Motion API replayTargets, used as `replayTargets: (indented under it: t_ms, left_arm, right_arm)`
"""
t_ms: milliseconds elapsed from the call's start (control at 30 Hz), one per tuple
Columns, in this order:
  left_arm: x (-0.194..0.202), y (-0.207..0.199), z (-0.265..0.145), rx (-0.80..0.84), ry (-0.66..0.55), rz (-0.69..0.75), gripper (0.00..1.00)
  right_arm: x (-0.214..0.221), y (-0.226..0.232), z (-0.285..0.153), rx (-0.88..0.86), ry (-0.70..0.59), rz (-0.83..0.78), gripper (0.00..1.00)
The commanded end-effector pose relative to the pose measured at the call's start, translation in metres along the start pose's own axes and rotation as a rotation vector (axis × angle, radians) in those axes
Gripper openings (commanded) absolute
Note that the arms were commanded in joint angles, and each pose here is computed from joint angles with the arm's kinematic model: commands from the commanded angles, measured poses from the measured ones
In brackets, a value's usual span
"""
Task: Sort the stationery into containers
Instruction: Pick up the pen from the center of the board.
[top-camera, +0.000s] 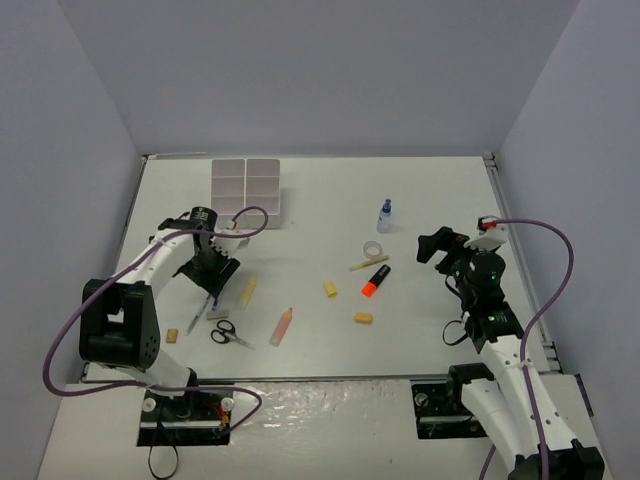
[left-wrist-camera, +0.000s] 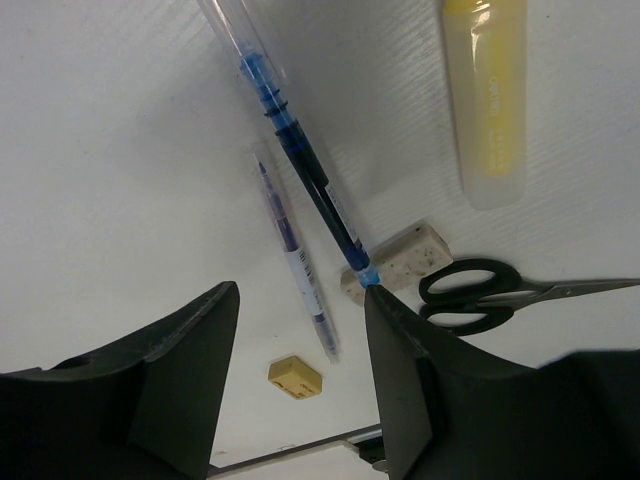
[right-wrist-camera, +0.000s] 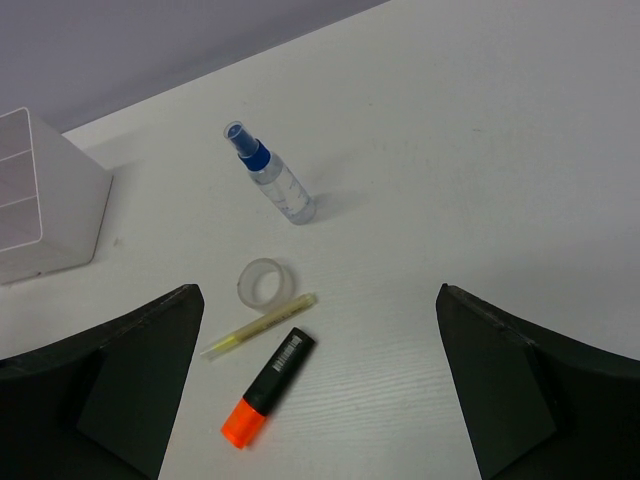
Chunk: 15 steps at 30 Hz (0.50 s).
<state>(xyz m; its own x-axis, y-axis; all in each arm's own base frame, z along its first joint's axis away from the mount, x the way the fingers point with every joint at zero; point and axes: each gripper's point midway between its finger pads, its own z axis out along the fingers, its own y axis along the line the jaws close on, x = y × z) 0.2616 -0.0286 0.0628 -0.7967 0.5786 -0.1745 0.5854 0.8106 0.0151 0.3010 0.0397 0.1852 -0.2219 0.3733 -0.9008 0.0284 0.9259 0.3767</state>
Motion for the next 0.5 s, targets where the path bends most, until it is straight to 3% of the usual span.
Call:
replayTargets:
  t_ms: [0,467]
  left_arm:
    - [-0.013,0.018,0.004,-0.009,-0.024,-0.054,0.45]
    - [-0.005,0.025,0.022,-0.009,-0.016,-0.088,0.44]
  right_arm:
    - [-0.039,0.014,-0.001,-0.025,-0.108,-0.012,1.0]
    - [-0.037,0.009,-0.002,-0.004,-0.1,-0.022,1.0]
